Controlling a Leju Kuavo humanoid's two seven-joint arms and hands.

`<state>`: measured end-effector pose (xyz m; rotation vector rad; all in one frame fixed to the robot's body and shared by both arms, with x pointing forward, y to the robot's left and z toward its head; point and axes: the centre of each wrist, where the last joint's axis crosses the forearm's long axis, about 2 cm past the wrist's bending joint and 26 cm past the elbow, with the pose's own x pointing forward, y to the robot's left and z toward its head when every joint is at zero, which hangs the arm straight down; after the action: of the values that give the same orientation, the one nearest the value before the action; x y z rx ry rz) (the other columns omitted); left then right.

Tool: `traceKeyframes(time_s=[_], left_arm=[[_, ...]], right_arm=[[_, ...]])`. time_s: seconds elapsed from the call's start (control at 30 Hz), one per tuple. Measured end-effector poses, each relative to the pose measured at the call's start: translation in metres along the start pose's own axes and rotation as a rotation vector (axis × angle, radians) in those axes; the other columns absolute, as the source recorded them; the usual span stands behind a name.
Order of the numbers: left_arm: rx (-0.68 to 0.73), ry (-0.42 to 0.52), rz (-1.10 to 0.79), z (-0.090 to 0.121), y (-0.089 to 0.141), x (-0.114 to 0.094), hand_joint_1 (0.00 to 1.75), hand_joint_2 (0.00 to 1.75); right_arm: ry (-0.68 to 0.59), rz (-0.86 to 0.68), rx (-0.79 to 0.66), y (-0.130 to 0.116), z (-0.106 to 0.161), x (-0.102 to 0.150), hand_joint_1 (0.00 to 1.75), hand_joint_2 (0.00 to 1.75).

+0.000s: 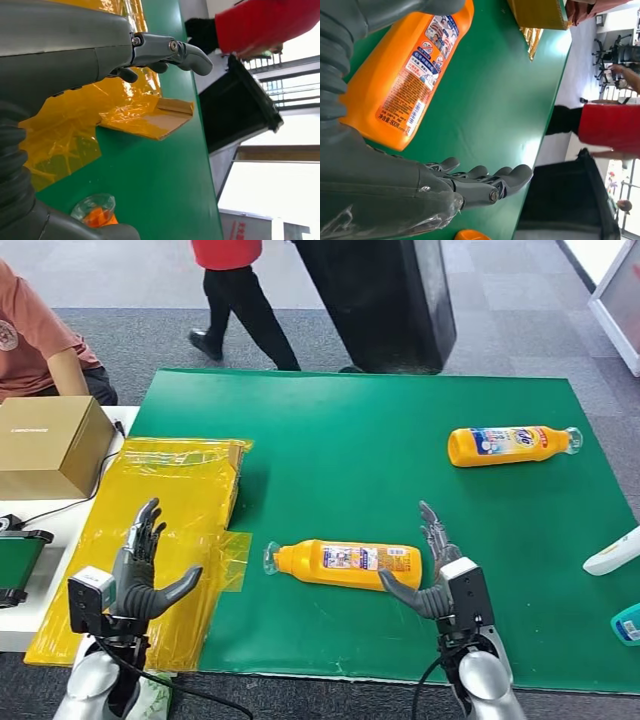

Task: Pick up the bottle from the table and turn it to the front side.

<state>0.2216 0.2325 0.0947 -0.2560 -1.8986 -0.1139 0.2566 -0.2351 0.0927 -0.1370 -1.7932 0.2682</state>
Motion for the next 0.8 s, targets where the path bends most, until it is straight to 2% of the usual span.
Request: traceKeyframes(time_s=[0.33,0.43,0.63,0.8], left_arm=[[0.004,0.061,0.020,0.004,0.003,-0.014,0.00,1.75],[0.007,0.074,0.022,0.005,0.004,-0.017,0.00,1.75],[-0.005,0.112,0.016,0.006,0.003,-0.019,0.00,1.75],[-0.024,0.132,0.012,0.003,0.000,-0.018,0.00,1.75]], right_arm=[[0.037,0.022,0.015,0.000,-0.004,-0.010,0.00,1.75],[0.048,0.075,0.008,0.000,-0.005,-0.011,0.00,1.75],[0.112,0.549,-0.014,0.002,-0.009,-0.010,0.00,1.75],[0.145,0.818,0.057,0.013,-0.010,-0.015,0.00,1.75]])
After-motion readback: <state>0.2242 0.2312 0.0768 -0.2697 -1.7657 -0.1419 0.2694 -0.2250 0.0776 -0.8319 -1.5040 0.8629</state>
